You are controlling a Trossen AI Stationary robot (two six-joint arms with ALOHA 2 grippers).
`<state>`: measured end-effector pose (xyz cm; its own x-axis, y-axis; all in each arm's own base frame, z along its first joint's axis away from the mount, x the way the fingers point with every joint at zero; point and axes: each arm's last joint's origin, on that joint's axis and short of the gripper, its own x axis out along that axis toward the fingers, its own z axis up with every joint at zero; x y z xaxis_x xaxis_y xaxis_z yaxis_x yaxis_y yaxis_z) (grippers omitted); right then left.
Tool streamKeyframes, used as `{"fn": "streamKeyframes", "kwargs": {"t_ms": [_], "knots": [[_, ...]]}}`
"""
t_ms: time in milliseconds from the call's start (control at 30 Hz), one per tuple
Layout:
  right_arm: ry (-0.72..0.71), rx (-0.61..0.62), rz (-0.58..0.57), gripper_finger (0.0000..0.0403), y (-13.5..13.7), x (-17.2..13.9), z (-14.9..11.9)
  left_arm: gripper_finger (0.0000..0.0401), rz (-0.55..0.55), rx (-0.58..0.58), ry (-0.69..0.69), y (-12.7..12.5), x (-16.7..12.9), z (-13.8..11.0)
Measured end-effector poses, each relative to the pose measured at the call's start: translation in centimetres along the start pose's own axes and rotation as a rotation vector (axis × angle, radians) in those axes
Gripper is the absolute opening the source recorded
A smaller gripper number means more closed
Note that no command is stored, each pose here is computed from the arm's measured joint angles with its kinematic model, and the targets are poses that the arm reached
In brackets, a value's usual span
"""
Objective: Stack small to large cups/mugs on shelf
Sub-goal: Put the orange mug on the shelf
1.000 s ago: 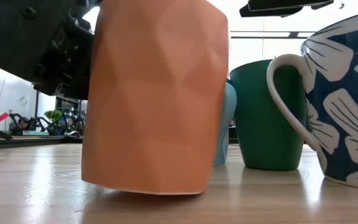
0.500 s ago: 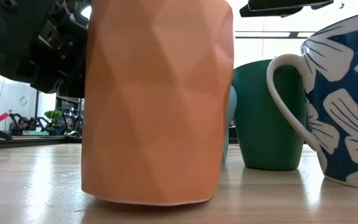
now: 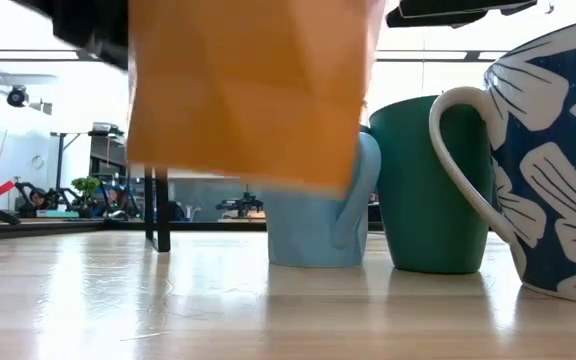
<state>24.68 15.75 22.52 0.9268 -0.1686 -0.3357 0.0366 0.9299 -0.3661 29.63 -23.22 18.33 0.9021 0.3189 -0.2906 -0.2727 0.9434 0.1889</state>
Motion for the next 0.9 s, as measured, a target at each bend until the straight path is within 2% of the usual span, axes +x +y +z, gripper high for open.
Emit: {"fn": "streamKeyframes", "kwargs": {"t_ms": [300,400,500,633,800,900], "knots": [[-0.001,0.001,0.000,0.0210,0.0,0.0,0.0,0.0006,0.090,0.070,-0.112,3.1,-2.9,5.4],[-0.001,0.001,0.000,0.0210,0.0,0.0,0.0,0.0006,0.171,0.085,-0.138,4.9,-3.7,7.0],[-0.001,0.001,0.000,0.0210,0.0,0.0,0.0,0.0006,0.286,0.085,-0.145,7.3,-4.2,8.3],[0.000,0.001,-0.001,0.0210,0.0,0.0,0.0,0.0006,0.347,0.044,-0.144,10.8,-3.8,9.4],[-0.002,0.001,-0.001,0.0210,0.0,0.0,0.0,0.0006,0.383,-0.002,-0.129,15.5,-1.9,9.7],[-0.001,0.001,-0.001,0.0210,0.0,0.0,0.0,0.0006,0.349,-0.066,-0.143,18.6,-0.5,10.0]]}}
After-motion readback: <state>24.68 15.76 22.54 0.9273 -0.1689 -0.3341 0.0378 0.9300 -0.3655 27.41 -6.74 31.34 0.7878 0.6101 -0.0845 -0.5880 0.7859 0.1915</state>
